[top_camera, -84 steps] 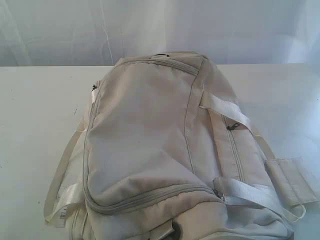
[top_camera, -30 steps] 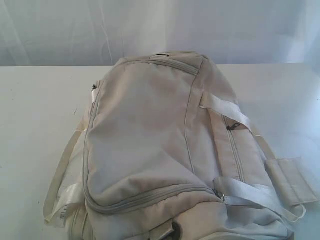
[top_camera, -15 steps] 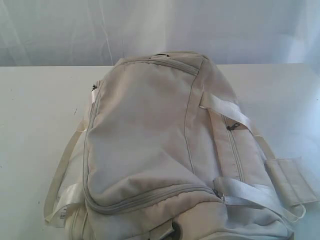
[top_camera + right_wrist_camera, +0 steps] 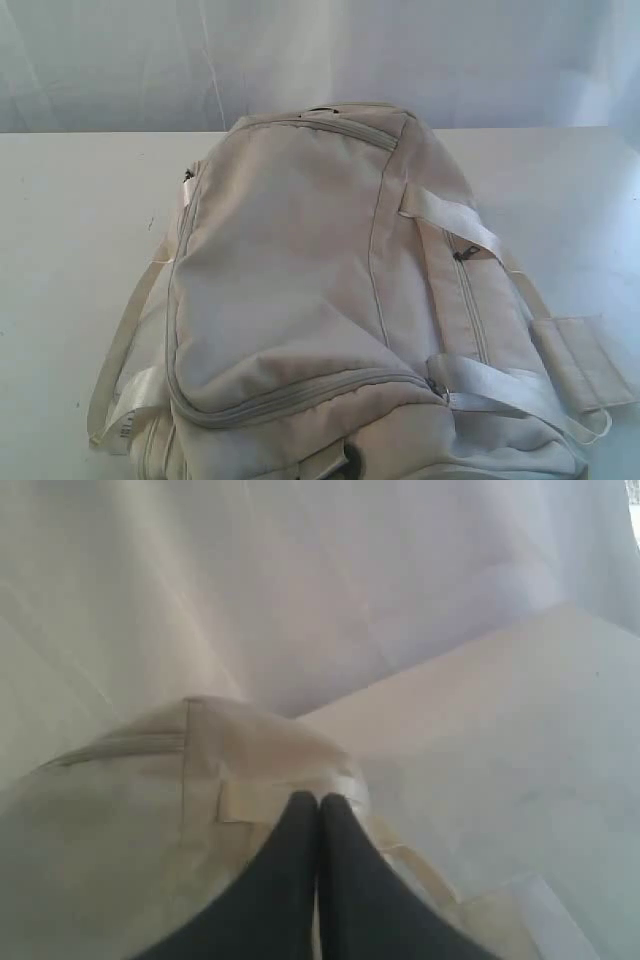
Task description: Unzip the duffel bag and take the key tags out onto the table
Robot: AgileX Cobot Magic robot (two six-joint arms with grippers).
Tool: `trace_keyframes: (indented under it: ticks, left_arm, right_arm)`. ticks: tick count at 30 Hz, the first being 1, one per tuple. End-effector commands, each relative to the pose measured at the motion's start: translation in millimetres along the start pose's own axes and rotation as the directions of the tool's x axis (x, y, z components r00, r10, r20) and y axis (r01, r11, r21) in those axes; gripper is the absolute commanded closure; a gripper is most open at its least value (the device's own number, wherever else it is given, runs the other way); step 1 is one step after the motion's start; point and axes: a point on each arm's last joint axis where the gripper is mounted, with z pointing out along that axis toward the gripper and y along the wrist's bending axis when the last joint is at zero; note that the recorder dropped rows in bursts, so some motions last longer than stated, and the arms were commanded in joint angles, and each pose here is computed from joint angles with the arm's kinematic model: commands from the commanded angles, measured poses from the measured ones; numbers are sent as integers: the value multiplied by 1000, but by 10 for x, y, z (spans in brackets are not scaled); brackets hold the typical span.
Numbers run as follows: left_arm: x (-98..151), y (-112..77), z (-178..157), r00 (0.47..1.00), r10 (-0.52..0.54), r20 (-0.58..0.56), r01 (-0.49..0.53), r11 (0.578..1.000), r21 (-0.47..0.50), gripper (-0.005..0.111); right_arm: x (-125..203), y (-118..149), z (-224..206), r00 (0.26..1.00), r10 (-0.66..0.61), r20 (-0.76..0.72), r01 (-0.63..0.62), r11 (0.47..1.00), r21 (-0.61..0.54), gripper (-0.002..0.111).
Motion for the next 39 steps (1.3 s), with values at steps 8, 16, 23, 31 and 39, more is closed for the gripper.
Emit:
trace_keyframes:
  ticks: [8,16,23,31,39]
  left_arm:
    - [-65,-841,612,734,531,-424,245,375,894,107]
    - [82,-942,574,773,505,-383,308,229,924,107]
    - [339,-1252,367,659,663,-355,319,180,930,107]
    - [424,-1907,199,533,832,-152,88,124,988,107]
    - [644,-2309,75,442,897,-12,13,7,1000,91]
  right_arm:
    - [-155,461,122,806,-402,-434,282,906,-315,108]
    - [-142,624,106,708,-516,-483,249,822,-513,108]
    - [-190,624,197,724,-500,-475,258,835,-485,108]
    - [-188,611,200,716,-512,-474,276,832,-481,108]
    - [-206,591,220,720,-521,-458,308,832,-462,108]
